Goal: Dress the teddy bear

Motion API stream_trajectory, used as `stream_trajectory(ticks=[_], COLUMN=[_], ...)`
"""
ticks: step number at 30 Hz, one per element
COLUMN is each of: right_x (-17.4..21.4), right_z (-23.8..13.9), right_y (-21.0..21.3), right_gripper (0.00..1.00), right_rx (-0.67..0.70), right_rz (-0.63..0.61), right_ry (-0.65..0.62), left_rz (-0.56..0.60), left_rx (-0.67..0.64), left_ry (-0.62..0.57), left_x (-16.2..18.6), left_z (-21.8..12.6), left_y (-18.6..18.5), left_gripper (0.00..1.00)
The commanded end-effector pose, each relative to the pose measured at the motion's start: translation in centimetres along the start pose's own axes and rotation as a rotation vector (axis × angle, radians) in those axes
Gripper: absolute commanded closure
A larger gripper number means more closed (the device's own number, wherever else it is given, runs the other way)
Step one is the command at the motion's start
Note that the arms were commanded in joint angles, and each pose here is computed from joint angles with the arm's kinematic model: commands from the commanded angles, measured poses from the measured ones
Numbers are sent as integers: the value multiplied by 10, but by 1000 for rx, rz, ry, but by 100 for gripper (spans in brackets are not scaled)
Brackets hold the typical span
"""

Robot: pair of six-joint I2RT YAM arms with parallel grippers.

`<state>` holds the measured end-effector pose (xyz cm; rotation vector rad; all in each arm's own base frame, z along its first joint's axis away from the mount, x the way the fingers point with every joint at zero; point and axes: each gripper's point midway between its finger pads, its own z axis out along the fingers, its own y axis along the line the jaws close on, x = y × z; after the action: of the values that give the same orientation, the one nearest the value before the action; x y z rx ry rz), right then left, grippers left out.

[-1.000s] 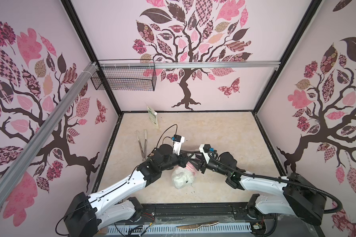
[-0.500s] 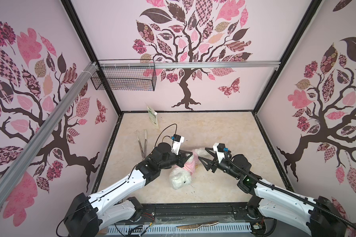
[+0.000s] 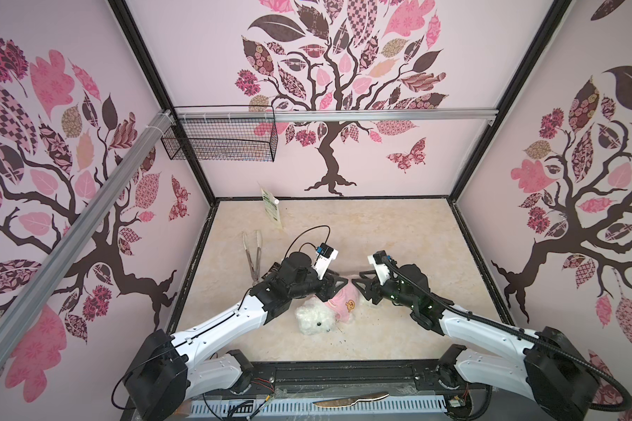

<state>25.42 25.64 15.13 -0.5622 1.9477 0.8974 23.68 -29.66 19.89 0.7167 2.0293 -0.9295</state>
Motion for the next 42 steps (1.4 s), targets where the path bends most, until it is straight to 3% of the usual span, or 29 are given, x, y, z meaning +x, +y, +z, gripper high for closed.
stream_trajectory(ticks=[1,6,10,14,18,22,30,34,38,42], right_x=[9,22,32,30,19,20,35,43,45,47], right_z=[9,17,22,22,19,25,41,49,49,44], right_y=[6,2,-3,-1,8,11,3,3,2,-10], right_gripper=[57,61,64,65,64,65,65,70,83,91], right_rx=[-59,-61,-48,-55,-87,-113,-105,-126,-131,-51], right_rz=[57,79,93,103,91,111,153,198,221,185], right_ry=[43,87,112,113,98,121,162,180,175,170], left_rz=[66,47,-2,-116,-238,-398,-606,-665,-672,-666], left_rx=[-100,-279,-323,-407,-614,-591,-419,-378,-376,-393], left_ry=[-60,-93,-101,-108,-168,-192,-204,-199,-182,-170], left_x=[-14,-2,14,30,47,73,98,104,106,110], left_z=[-18,-44,-55,-68,-101,-106,-77,-61,-51,-47], left_y=[11,40,49,64,97,104,94,94,97,101], left_gripper=[38,27,23,23,23,22,22,30,58,81])
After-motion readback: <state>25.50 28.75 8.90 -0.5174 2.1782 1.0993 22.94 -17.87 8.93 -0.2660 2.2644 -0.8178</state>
